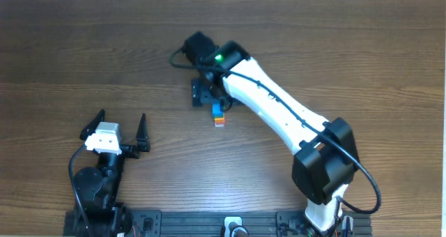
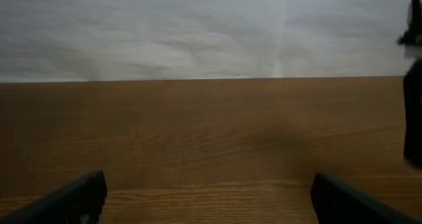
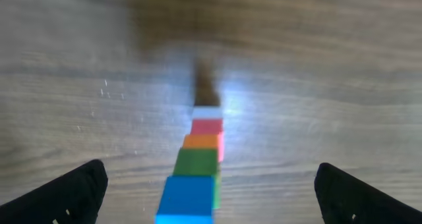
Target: Stack Cubes
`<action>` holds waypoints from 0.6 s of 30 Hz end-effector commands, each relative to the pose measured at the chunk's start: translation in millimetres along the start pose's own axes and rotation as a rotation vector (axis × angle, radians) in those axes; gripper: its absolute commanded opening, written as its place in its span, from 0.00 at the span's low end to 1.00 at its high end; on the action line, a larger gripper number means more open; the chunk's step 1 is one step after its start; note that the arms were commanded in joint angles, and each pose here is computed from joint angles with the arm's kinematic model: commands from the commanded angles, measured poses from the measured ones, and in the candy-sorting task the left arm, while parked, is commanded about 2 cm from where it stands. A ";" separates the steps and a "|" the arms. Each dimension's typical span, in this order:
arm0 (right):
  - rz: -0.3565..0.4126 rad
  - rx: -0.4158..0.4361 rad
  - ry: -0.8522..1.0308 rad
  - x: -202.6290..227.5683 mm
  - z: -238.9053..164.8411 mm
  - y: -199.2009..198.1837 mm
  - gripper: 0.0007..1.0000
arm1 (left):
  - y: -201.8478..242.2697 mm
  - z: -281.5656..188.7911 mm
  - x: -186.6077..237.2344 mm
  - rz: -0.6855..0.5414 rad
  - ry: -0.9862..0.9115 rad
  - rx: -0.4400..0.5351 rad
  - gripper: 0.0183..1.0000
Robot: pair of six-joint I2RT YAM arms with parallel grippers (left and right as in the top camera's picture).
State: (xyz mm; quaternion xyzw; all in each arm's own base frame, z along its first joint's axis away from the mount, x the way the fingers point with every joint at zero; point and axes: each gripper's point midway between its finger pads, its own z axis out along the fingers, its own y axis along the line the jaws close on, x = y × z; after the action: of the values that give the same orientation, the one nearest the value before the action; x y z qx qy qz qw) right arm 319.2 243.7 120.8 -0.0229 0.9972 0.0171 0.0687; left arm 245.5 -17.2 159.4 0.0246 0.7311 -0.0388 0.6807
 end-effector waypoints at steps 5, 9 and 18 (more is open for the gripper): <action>0.059 0.037 -0.266 -55.4 -86.1 -89.4 0.99 | 2.1 0.0 1.7 0.014 0.000 -0.010 1.00; 0.105 0.085 -0.339 -62.9 -107.4 -135.5 0.99 | 2.1 0.0 1.7 0.014 0.000 -0.010 1.00; 0.185 0.100 -0.558 -43.0 -110.8 -199.9 0.99 | 2.1 0.0 1.7 0.014 0.000 -0.010 1.00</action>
State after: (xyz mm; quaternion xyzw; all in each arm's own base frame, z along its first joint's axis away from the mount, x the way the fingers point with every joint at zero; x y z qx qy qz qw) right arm 372.0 66.0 234.0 0.0712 0.9441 -0.0012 0.3218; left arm 245.5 -17.2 159.4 0.0246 0.7311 -0.0388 0.6807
